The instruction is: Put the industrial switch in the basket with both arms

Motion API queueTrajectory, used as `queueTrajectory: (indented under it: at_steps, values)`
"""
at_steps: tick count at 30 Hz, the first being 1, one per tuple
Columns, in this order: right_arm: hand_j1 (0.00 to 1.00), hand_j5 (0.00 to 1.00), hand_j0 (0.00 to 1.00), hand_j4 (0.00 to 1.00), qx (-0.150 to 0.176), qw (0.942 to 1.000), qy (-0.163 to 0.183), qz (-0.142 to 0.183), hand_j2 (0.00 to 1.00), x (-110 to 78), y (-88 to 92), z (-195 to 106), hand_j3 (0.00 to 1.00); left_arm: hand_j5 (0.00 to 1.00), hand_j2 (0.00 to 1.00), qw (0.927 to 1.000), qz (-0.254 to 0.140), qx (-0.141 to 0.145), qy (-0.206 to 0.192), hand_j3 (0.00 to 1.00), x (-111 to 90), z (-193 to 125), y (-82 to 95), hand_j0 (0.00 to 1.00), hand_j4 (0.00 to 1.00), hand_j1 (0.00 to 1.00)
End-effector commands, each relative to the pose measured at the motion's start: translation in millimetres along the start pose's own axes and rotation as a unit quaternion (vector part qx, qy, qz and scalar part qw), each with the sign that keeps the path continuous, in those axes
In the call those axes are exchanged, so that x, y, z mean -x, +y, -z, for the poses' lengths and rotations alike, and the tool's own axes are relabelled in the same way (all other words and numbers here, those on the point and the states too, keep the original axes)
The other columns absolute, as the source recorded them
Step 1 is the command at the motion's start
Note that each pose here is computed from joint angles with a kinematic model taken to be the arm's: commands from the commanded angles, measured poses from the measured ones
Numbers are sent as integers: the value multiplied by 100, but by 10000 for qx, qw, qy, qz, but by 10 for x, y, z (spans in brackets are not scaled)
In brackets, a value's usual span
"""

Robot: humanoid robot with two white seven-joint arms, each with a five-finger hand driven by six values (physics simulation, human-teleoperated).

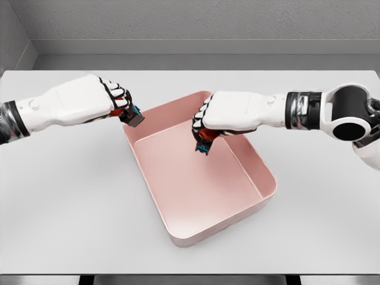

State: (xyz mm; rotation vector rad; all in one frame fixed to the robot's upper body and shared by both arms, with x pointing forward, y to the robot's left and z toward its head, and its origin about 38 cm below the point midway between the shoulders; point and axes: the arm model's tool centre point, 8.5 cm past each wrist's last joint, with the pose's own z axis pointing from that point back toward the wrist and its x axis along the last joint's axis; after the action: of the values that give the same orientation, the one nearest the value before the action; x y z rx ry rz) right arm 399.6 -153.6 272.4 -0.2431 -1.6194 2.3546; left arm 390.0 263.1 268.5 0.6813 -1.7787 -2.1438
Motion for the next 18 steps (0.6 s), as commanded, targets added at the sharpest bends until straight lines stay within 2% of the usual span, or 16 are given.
queueTrajectory:
  at_steps: [1, 2, 7, 15, 16, 18]
  values:
    - [52, 52, 52, 52, -36, 9999, -110, 54, 52, -48, 36, 76, 52, 21, 21, 9998, -116, -71, -109, 21, -65, 72, -18, 21, 21, 21]
    - [100, 100, 100, 100, -32, 9999, -37, 88, 100, -30, 24, 74, 100, 21, 21, 9998, -131, -97, -135, 21, -79, 97, -19, 21, 21, 21]
    - [100, 100, 100, 100, -36, 10000, -52, 53, 100, -29, 16, 62, 100, 21, 21, 9991, -251, -131, -305, 21, -185, 222, -85, 21, 21, 21]
    - [100, 100, 100, 100, -28, 10000, -38, 49, 100, -22, 10, 52, 100, 21, 21, 9993, -214, -69, -291, 21, -175, 204, -93, 21, 21, 21]
    - [100, 100, 100, 100, 3, 10000, 20, 32, 100, 2, -18, 17, 100, 21, 21, 9993, -207, -72, -290, 21, -172, 204, -87, 21, 21, 21]
    - [100, 100, 100, 100, 245, 9993, 282, -64, 100, 110, -192, -157, 100, 21, 21, 9994, -204, -66, -287, 21, -170, 200, -88, 21, 21, 21]
